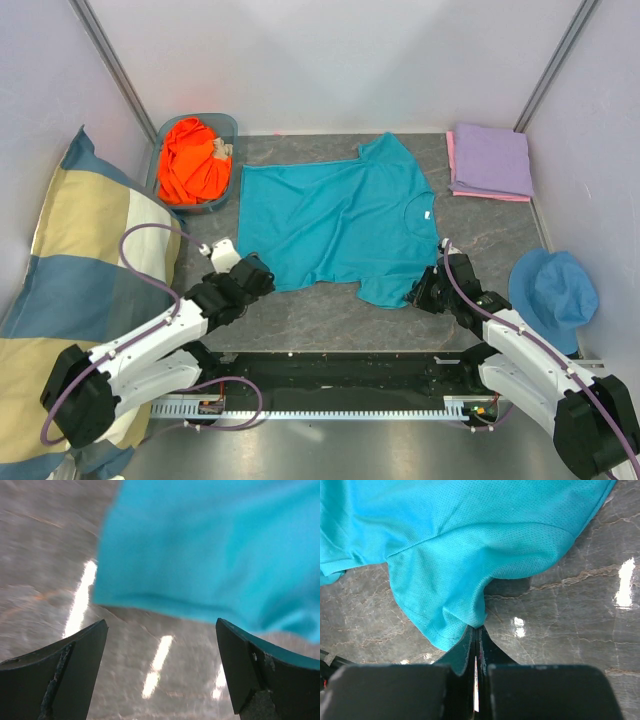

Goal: Fold and stack the t-shirts
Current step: Grap the side of the flattened tshirt closest away from the robot with both arms

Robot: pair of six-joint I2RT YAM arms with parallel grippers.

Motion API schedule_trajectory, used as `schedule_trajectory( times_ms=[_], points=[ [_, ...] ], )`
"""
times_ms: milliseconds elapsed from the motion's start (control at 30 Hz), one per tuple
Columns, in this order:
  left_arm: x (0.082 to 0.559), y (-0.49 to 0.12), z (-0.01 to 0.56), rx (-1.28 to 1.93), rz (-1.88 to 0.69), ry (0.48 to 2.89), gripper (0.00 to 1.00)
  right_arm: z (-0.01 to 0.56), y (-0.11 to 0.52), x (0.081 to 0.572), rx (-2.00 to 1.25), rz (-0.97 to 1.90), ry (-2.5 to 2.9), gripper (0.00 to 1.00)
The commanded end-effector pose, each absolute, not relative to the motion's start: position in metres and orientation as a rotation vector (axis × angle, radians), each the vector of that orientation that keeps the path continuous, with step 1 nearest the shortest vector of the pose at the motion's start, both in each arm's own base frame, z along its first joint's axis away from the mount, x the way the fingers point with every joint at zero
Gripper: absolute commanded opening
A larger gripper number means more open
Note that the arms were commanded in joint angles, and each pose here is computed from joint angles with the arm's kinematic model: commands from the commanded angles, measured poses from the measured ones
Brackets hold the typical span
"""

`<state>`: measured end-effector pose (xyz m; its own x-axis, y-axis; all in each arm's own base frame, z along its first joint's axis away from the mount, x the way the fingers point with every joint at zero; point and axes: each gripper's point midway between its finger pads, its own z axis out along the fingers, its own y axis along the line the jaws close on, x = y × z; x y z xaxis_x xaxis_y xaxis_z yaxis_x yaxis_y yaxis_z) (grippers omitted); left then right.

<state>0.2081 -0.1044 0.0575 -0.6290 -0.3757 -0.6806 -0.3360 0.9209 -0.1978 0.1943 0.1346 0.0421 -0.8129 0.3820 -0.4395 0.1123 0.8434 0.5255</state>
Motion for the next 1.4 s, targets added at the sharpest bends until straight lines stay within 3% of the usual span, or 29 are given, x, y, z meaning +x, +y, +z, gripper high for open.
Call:
schedule_trajectory(
  times_ms=[0,567,733,1167,1367],
  points=[
    [0.224,-0.075,0.065,-0.595,-0.029,2.228,0.96,0.054,0.136,0.201,0.333,0.661,2.44,0.0],
    [0.231,-0.078,0.033,-0.71,0.007,2.34,0.8,0.052,0.137,0.199,0.331,0.667,2.447,0.0],
    [0.229,-0.075,0.032,-0.74,0.026,2.334,0.68,0.053,0.137,0.2,0.323,0.663,2.445,0.0],
    [0.225,-0.055,0.026,-0.836,0.091,2.334,0.65,0.053,0.137,0.2,0.322,0.665,2.447,0.0],
    [0.223,-0.053,0.021,-0.858,0.089,2.349,0.41,0.053,0.137,0.201,0.319,0.663,2.447,0.0]
  ],
)
